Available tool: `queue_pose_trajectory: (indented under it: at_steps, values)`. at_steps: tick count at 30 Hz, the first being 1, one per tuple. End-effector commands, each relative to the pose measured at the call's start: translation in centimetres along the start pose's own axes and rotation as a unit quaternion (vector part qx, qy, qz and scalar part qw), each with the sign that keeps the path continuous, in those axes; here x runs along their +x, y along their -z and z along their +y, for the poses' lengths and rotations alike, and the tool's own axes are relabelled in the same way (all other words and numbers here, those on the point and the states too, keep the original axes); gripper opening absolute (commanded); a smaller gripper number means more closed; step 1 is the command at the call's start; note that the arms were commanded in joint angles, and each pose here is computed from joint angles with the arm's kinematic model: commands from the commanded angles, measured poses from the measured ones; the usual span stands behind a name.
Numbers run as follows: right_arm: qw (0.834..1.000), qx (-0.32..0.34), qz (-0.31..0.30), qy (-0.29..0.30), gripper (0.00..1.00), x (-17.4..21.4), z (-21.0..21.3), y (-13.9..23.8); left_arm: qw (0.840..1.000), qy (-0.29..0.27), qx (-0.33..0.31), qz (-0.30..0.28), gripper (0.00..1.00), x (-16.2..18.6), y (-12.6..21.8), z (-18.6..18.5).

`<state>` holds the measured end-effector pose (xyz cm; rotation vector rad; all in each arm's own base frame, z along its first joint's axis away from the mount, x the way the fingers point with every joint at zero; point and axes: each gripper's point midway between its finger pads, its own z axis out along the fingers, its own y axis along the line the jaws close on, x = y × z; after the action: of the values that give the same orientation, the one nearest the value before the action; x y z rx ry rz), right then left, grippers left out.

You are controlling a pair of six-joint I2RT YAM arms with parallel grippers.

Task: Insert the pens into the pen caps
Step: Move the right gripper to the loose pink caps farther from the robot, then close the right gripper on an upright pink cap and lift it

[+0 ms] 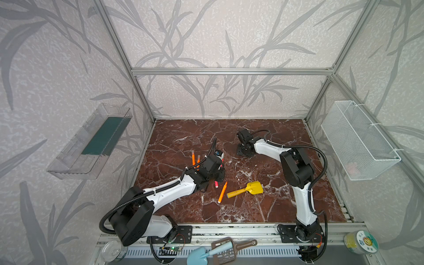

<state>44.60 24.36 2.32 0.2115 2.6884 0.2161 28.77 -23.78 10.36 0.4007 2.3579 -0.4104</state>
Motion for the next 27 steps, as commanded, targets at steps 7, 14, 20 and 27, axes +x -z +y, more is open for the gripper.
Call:
queue_pose_trajectory:
  at_steps: [7,14,20,27]
  values:
    - [0.998,0.043,0.022,0.025,0.33,1.2,-1.0,-1.4,1.0,-0.005,-0.006,-0.017,0.0,-1.6,0.5,-0.2]
    - [0.996,0.063,0.022,0.05,0.28,1.5,-1.4,-1.5,1.0,-0.005,-0.005,-0.013,0.0,-1.3,0.4,-0.1]
    - [0.995,0.076,0.018,0.059,0.29,1.5,-1.6,-1.6,1.0,-0.003,-0.002,-0.018,0.0,-1.2,0.9,-0.1]
    - [0.994,0.087,0.022,0.065,0.27,1.6,-1.8,-2.2,1.0,-0.004,-0.003,-0.023,0.0,-1.6,1.0,-0.1]
